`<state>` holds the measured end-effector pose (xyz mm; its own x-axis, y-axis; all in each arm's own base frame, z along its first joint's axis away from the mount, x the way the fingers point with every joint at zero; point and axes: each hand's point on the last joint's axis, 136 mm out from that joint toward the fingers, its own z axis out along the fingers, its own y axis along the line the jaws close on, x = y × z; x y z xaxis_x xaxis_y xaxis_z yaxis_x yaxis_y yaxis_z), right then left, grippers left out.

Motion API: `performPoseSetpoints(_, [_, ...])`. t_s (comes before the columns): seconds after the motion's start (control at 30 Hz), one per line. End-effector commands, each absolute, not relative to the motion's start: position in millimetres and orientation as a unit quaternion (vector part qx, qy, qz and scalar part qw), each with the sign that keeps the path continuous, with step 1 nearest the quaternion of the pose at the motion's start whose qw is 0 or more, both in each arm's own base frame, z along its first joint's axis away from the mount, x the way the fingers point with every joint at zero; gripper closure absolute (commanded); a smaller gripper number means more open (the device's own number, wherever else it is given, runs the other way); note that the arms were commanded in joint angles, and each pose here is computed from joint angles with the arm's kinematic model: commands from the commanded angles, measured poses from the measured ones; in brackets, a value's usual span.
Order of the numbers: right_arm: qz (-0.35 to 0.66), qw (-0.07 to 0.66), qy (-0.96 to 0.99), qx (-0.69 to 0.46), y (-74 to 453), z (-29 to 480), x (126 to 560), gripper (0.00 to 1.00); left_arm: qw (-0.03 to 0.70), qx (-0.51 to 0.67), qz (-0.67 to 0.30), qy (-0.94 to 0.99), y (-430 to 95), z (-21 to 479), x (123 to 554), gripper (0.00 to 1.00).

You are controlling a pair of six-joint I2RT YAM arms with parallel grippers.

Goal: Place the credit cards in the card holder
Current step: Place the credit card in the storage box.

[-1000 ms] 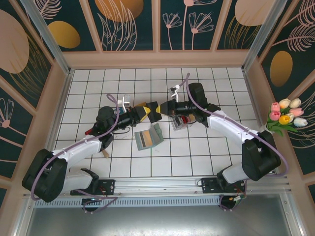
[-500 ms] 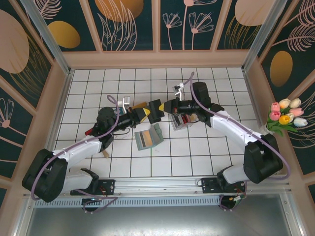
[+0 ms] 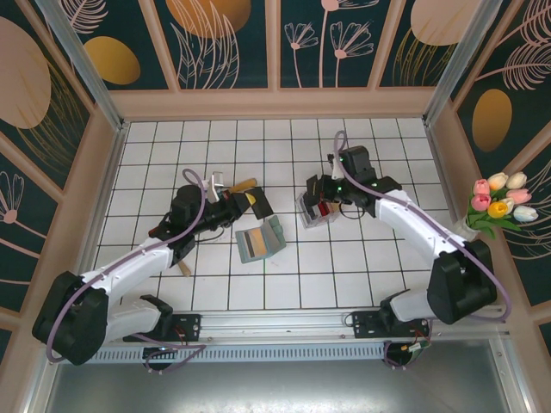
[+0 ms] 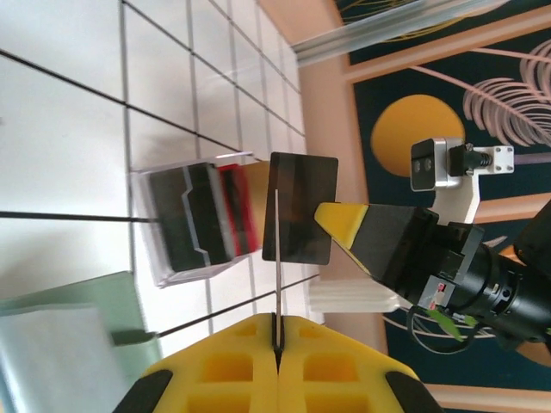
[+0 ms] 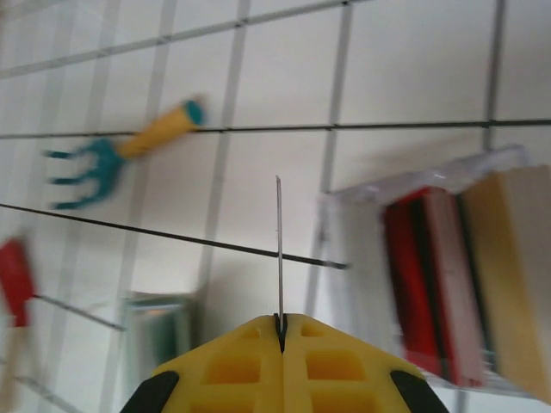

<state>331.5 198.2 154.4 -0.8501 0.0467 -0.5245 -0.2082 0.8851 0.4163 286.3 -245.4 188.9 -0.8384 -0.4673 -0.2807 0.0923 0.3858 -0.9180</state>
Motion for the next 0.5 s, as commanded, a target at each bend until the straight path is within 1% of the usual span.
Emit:
performPoseSetpoints(0.0, [0.14, 0.27, 0.949, -0.089, 182, 135, 337, 0.99, 0.273, -0.112, -0.52, 0.802, -241, 190, 287, 0.95])
performPoseSetpoints(0.27, [0.127, 0.259, 0.947, -0.139, 205, 115, 341, 0.98, 0.269, -0.115, -0.52, 0.802, -241, 185, 285, 0.94])
performPoseSetpoints(0.47, [0.076, 0.249, 0.956, -0.137, 200, 97, 349, 0.98, 0.264, -0.116, -0.521, 0.803, -242, 183, 285, 0.94])
